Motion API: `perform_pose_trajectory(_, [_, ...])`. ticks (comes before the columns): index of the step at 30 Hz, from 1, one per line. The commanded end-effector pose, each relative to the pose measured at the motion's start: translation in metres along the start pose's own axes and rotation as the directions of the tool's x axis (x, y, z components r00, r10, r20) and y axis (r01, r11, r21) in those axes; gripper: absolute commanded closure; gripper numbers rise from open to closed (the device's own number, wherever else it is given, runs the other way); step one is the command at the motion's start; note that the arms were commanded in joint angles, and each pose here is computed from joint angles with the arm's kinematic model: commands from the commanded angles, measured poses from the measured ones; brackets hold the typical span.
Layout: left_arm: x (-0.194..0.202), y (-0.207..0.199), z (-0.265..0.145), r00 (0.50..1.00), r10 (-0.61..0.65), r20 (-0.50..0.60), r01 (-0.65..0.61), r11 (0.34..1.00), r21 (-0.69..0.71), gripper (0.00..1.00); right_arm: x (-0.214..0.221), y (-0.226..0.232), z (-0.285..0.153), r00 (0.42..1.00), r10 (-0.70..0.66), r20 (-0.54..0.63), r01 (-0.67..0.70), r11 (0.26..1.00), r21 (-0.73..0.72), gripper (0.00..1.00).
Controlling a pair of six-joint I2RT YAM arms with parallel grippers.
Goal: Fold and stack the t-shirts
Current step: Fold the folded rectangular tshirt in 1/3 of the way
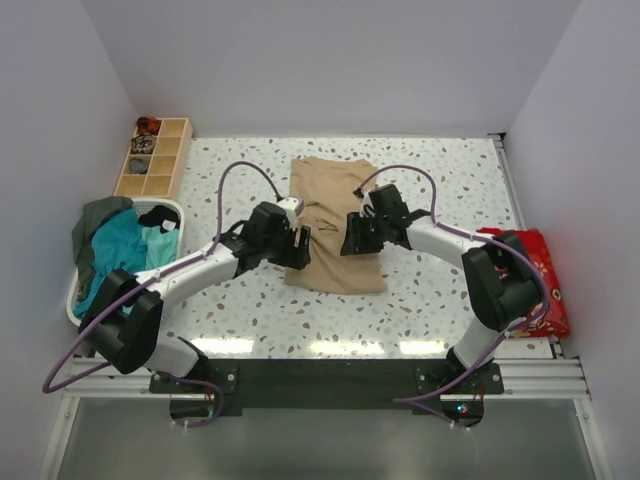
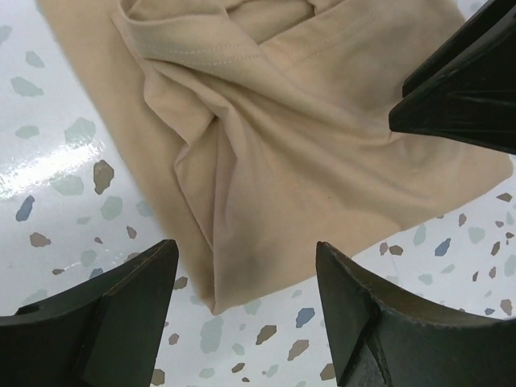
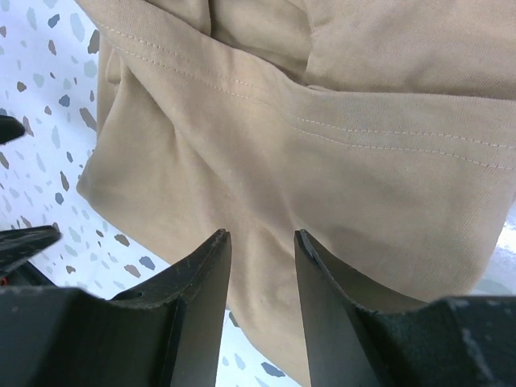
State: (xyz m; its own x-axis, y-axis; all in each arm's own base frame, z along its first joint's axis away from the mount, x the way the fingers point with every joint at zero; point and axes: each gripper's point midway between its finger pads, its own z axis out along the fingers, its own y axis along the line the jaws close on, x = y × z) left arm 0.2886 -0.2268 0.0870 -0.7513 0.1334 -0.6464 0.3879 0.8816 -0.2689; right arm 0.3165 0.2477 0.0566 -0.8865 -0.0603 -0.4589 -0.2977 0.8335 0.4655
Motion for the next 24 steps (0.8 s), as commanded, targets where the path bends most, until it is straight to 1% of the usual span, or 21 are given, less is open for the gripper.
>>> perform_pose_trajectory(1, [-0.011,-0.003,0.012,0.994,-0.004,0.110,0.008,0.999,-0.033,0.26,-0.018,0.009,-0.013,0.998,-0.034,0.048,0.035,0.999,-0.010,0.58])
perform_pose_trajectory(3, [-0.011,-0.009,0.015,0.992,0.008,0.130,-0.003,0.999,-0.034,0.26,-0.016,0.008,-0.012,0.999,-0.032,0.043,0.033,0.999,-0.007,0.58])
perform_pose_trajectory(6, [-0.010,-0.006,0.019,0.990,0.019,0.142,-0.008,0.997,-0.072,0.25,-0.014,0.006,-0.012,0.999,-0.031,0.039,0.031,1.000,-0.003,0.58])
perform_pose_trajectory(7, [-0.017,-0.007,0.021,0.984,0.020,0.175,-0.007,0.997,-0.073,0.25,-0.014,0.006,-0.011,0.999,-0.029,0.037,0.029,1.000,-0.003,0.57])
perform_pose_trajectory(10, [-0.020,-0.007,0.024,0.979,0.023,0.200,-0.008,0.997,-0.076,0.25,-0.011,0.004,-0.009,0.999,-0.028,0.029,0.028,1.000,-0.002,0.57])
perform_pose_trajectory(12, [-0.022,-0.009,0.028,0.978,0.028,0.206,-0.013,0.997,-0.076,0.26,-0.010,0.004,-0.007,0.999,-0.027,0.023,0.027,1.000,-0.002,0.57])
perform_pose_trajectory(16, [-0.011,-0.006,0.040,0.984,0.041,0.171,-0.025,0.995,-0.095,0.30,-0.008,0.004,-0.007,0.999,-0.027,0.018,0.027,1.000,-0.003,0.56])
perform_pose_trajectory(19, [-0.003,-0.006,0.047,0.987,0.049,0.156,-0.032,0.994,-0.106,0.35,-0.007,0.001,-0.005,1.000,-0.025,0.014,0.025,1.000,0.006,0.56])
perform_pose_trajectory(22, [0.001,-0.006,0.051,0.987,0.052,0.152,-0.036,0.994,-0.108,0.47,-0.007,0.001,-0.005,1.000,-0.027,0.014,0.026,1.000,0.007,0.56])
perform_pose_trajectory(23, [0.001,-0.006,0.051,0.987,0.052,0.153,-0.036,0.994,-0.107,0.58,-0.007,0.001,-0.004,1.000,-0.027,0.014,0.026,1.000,0.007,0.56])
perform_pose_trajectory(24, [0.002,-0.007,0.051,0.987,0.050,0.153,-0.034,0.994,-0.106,0.63,-0.005,-0.001,-0.002,1.000,-0.025,0.007,0.025,1.000,0.012,0.56])
